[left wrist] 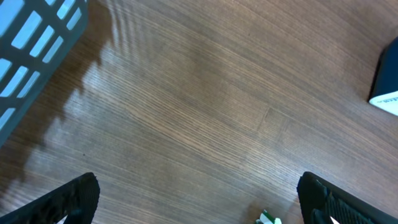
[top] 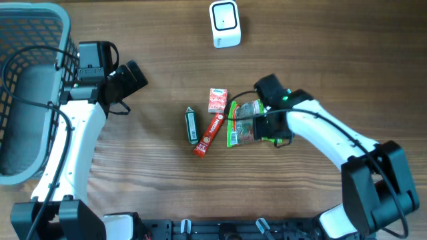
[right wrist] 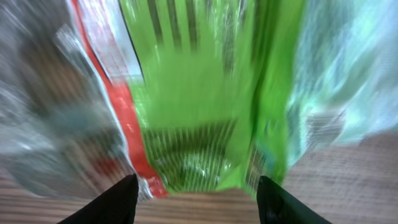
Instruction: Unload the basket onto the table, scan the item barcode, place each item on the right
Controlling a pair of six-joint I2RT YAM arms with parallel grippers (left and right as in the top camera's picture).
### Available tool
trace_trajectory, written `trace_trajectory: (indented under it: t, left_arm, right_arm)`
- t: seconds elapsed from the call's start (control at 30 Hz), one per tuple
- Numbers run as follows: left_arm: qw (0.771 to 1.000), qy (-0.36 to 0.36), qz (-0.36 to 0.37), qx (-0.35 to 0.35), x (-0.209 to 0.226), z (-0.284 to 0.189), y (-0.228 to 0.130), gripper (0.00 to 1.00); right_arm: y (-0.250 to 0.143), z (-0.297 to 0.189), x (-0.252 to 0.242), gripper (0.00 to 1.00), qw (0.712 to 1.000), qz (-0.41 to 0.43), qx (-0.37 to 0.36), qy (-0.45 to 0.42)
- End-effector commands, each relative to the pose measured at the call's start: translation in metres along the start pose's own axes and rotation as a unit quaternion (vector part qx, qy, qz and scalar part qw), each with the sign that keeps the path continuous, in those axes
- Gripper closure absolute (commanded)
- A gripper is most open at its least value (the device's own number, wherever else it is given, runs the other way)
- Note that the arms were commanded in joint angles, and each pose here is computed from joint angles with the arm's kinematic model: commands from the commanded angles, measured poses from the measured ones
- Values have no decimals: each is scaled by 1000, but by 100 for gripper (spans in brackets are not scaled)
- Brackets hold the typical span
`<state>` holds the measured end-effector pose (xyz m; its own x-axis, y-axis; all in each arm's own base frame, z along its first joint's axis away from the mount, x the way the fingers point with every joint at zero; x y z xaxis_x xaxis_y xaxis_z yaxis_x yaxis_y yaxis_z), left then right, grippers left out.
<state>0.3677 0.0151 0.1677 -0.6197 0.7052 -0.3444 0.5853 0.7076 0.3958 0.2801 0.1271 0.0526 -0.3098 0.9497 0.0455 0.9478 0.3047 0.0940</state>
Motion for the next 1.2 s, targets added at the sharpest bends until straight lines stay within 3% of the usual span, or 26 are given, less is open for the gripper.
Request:
trace_trajectory:
  t: [0.0,0.23,0.37,0.53,0.63,0.7,0.77,0.97,1.03,1.13,1.17]
  left_arm:
    - [1000,-4,-3,-10,-3,-5,6,0]
    - [1000,-4,-3,-10,-3,-5,6,0]
    - [1000,-4,-3,-10,-3,-5,6,0]
    - [1000,-4,-3,-10,-3,-5,6,0]
    - [1000,-4,-3,-10,-3,-5,6,0]
    - [1000,-4,-3,-10,-3,-5,6,0]
    - [1000,-4,-3,-10,-3,-5,6,0]
    - [1000,-4,-3,-10,-3,-5,6,0]
    - [1000,-4,-3,-10,-3,-5,6,0]
    - [1000,-4,-3,-10,-3,-5,6,0]
    - [1000,-4,-3,-10,-3,-5,6,0]
  right_arm:
    - [31,-41,-10,38,998,-25,-44,40]
    - [24,-36,-92,43,997,29,-57,40]
    - [30,-14,-97,44,995,14,-84,44]
    - [38,0,-95,62,992,-1,-119,52]
    - [23,22,-87,62,990,-2,-123,71]
    - [14,34,-93,64,992,12,-118,49]
    - [8,37,-113,72,991,75,-108,-3]
    - [20,5,-141,61,971,160,-170,51]
    - [22,-9,-145,51,965,169,-190,69]
    - [18,-11,-145,36,969,150,-187,65]
    - [18,-11,-145,36,972,124,-191,60]
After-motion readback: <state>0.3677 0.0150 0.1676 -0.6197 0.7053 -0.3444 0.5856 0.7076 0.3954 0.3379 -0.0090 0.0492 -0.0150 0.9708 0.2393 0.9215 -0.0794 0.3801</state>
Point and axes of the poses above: each gripper's point midway between its finger pads, its own z axis out along the fingers, its own x axis along the line the jaws close on, y = z × x, the point moved 2 cm from there along -z, back along the fingers, and after that the axes turned 15 degrees about -z, right-handed, at the moved point
